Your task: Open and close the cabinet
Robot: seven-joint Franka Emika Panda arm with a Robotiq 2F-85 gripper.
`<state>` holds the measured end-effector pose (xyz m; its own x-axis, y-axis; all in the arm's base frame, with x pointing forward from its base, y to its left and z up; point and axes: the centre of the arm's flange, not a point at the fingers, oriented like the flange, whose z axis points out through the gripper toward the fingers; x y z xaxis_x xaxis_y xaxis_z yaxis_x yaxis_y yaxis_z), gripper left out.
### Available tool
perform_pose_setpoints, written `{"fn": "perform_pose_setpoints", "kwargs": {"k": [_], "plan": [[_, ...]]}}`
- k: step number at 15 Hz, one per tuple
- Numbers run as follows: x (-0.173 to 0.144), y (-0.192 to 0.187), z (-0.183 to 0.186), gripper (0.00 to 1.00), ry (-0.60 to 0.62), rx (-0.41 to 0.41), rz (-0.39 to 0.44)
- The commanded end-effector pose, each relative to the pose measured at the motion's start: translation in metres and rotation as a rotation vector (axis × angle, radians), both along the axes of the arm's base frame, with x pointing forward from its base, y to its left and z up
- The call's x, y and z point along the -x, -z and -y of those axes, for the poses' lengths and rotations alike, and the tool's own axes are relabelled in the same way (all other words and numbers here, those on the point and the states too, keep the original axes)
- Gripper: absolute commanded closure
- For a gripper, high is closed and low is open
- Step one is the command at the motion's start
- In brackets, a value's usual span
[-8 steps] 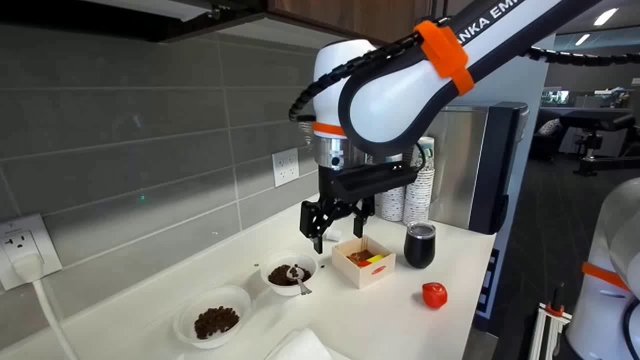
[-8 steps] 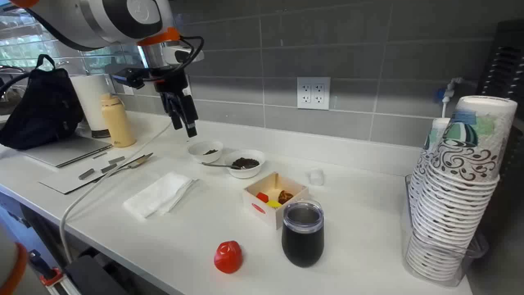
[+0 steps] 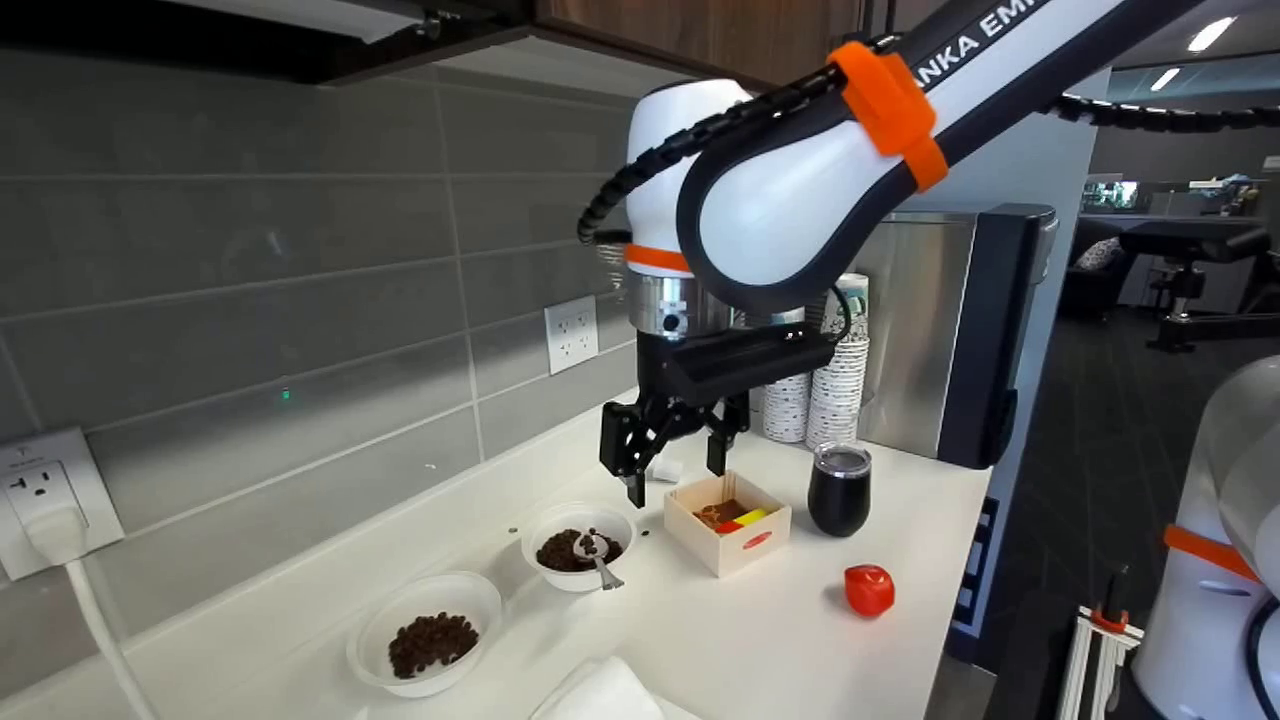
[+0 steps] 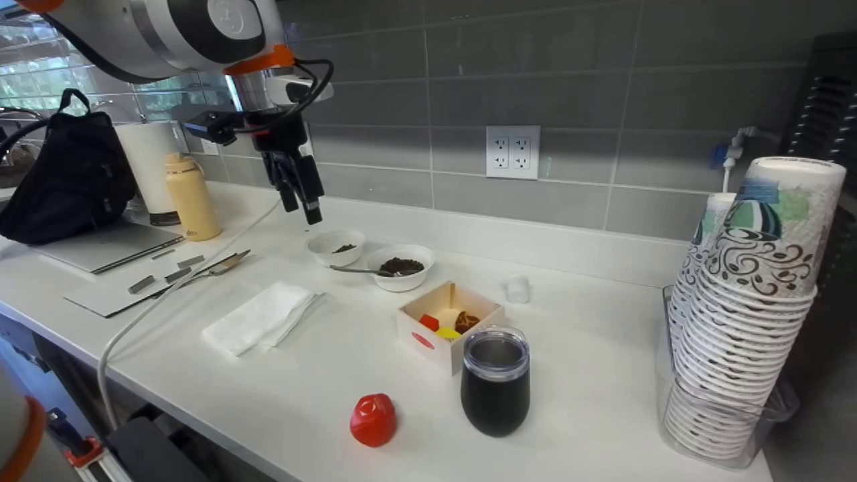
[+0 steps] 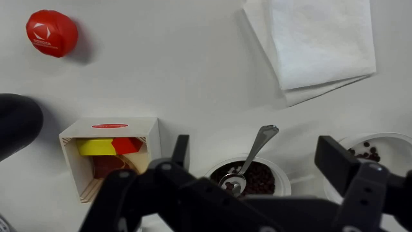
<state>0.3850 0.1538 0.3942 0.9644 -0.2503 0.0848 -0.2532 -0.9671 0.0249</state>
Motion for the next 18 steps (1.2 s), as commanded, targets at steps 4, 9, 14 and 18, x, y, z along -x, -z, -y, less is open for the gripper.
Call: {"fn": "perform_pose_setpoints", "kwargs": {"k": [4, 9, 14, 18], "plan": [[0.011, -0.005, 0.013, 0.0, -0.009, 0.013, -0.01], [0.034, -0.027, 0.048, 0.0, -0.012, 0.052, -0.014], [0.061, -0.074, 0.098, 0.0, 0.034, 0.127, 0.071], [0.077, -0.121, 0.139, 0.0, 0.104, 0.224, 0.166]]}}
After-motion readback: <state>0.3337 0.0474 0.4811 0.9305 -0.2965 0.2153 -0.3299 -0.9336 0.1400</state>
